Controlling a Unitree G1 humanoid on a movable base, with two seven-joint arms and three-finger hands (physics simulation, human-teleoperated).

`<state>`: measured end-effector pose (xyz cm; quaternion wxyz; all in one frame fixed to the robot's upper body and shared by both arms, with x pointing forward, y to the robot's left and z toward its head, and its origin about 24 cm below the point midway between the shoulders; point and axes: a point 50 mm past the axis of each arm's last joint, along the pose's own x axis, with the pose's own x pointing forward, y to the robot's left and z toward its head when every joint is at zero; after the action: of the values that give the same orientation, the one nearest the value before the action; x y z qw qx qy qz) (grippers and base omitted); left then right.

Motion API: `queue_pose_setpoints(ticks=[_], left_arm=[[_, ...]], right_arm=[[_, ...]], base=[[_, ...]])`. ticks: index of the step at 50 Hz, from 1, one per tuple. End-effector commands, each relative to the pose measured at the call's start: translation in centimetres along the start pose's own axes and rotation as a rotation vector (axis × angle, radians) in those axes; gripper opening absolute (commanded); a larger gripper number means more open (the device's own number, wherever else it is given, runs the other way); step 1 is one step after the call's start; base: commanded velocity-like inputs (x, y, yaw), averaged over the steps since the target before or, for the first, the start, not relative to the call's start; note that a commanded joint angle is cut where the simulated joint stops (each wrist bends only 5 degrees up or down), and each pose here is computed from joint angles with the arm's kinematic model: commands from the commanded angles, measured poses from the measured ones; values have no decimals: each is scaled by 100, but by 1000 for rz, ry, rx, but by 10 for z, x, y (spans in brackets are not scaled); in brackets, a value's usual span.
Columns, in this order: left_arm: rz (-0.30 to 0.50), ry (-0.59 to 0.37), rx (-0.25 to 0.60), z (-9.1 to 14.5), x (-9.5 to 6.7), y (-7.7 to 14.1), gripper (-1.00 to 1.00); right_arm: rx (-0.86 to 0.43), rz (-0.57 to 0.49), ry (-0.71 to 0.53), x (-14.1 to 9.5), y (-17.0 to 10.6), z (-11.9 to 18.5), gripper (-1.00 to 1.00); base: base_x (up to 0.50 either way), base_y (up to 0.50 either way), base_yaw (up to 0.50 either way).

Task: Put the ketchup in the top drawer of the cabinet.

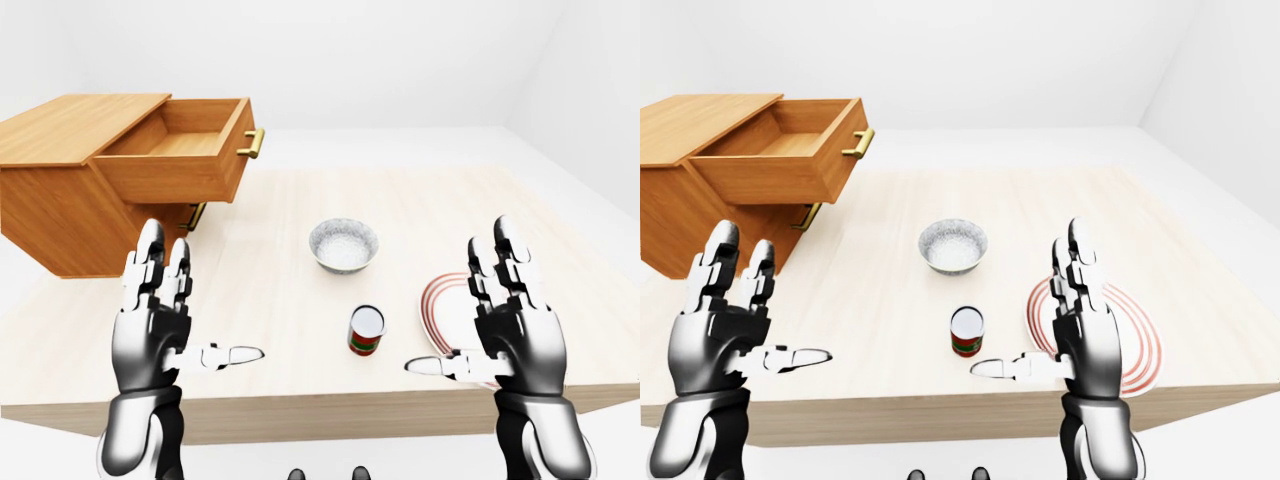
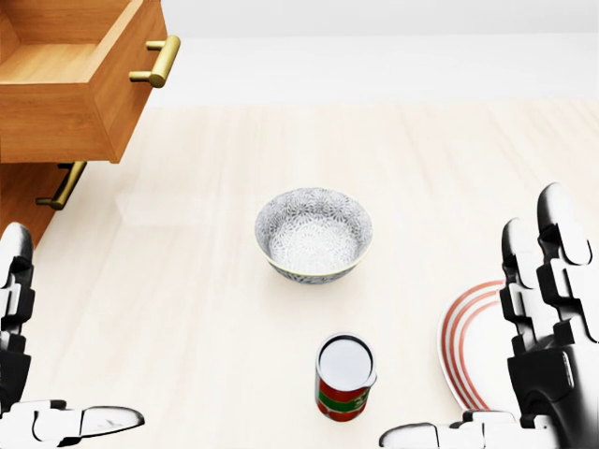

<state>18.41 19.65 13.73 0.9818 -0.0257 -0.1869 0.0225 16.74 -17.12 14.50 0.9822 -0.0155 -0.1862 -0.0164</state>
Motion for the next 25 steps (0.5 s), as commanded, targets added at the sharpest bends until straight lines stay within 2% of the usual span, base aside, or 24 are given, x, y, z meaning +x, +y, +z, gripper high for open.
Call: queue_pose_setpoints(ticks=[1, 21, 25], left_arm=[[10, -36, -2, 9, -4, 5, 100], [12, -20, -7, 5, -4, 6, 100], [12, -14, -8, 4, -5, 7, 100]], right_arm=[[6, 5, -23, -4, -1, 8, 100], [-6, -7, -22, -3, -3, 7, 100], [-6, -7, -27, -3, -3, 8, 100]], base=[[50, 0, 0], [50, 0, 0], [3, 0, 0]])
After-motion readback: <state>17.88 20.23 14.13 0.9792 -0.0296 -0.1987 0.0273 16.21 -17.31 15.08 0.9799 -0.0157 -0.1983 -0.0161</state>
